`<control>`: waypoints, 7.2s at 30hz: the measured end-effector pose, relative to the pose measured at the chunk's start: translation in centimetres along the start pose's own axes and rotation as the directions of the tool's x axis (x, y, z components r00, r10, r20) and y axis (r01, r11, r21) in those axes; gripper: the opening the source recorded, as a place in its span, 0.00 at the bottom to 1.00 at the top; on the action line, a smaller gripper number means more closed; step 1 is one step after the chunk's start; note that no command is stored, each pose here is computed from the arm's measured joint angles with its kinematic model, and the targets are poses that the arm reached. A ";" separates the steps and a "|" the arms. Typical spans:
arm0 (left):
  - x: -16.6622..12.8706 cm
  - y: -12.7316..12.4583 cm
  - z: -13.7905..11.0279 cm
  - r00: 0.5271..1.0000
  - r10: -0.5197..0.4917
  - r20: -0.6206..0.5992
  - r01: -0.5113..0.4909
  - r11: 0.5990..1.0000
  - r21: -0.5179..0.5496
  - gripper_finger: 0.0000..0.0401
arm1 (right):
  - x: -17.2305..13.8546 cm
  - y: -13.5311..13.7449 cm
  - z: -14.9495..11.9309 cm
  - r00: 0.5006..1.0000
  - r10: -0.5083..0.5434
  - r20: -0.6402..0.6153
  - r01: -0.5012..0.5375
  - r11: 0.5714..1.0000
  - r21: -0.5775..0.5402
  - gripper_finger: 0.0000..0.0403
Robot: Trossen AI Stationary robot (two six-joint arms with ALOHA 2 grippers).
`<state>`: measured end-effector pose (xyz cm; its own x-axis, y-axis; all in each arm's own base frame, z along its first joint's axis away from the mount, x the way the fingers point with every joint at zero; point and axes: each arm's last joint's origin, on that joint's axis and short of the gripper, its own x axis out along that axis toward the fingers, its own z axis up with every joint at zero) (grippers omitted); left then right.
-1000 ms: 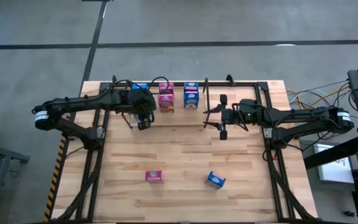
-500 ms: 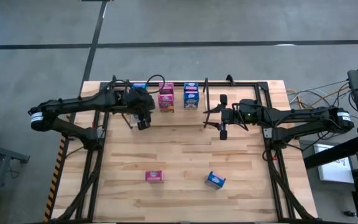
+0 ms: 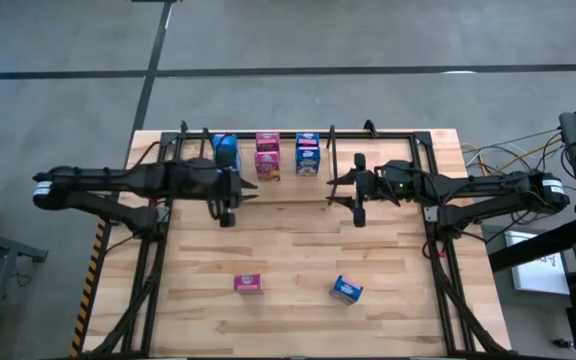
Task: Stack cereal on shelf
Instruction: Put the blue cereal box on the shelf aligned with the blue cereal box
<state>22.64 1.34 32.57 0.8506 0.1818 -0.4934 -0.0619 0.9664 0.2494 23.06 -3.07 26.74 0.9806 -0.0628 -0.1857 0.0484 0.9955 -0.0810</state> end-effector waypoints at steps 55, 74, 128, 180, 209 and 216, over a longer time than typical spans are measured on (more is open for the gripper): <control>-3.2 -0.2 -4.2 0.938 0.178 0.299 -0.161 0.984 -0.080 0.19 | 7.0 12.9 6.5 0.286 0.297 -0.911 0.478 0.780 0.404 0.52; -3.2 -0.2 -4.3 0.939 0.177 0.296 -0.160 0.984 -0.079 0.19 | 4.6 19.2 5.4 0.321 0.229 -0.919 0.360 0.868 0.342 0.62; -2.8 -0.3 -4.5 0.949 0.170 0.266 -0.159 0.985 -0.062 0.19 | 8.4 20.2 1.9 0.280 0.181 -0.943 0.213 0.946 0.245 0.49; -2.8 -0.3 -4.5 0.949 0.170 0.266 -0.171 0.985 -0.022 0.19 | 14.2 -1.8 9.0 0.596 -0.071 -0.800 -0.180 0.959 -0.220 0.49; -2.8 -0.3 -4.5 0.949 0.171 0.264 -0.174 0.985 -0.010 0.19 | 16.5 -4.2 6.3 0.574 -0.011 -0.819 -0.229 0.958 -0.174 0.65; -2.8 -0.3 -4.5 0.949 0.170 0.265 -0.174 0.985 -0.011 0.19 | 16.5 -4.3 6.3 0.574 -0.012 -0.819 -0.228 0.958 -0.174 0.55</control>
<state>17.96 1.35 30.16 0.9350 0.2892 -0.2054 -0.2144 0.9220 0.3225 40.26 -7.99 30.23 0.4070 -0.1055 -0.9073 -0.2102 0.9558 -0.2055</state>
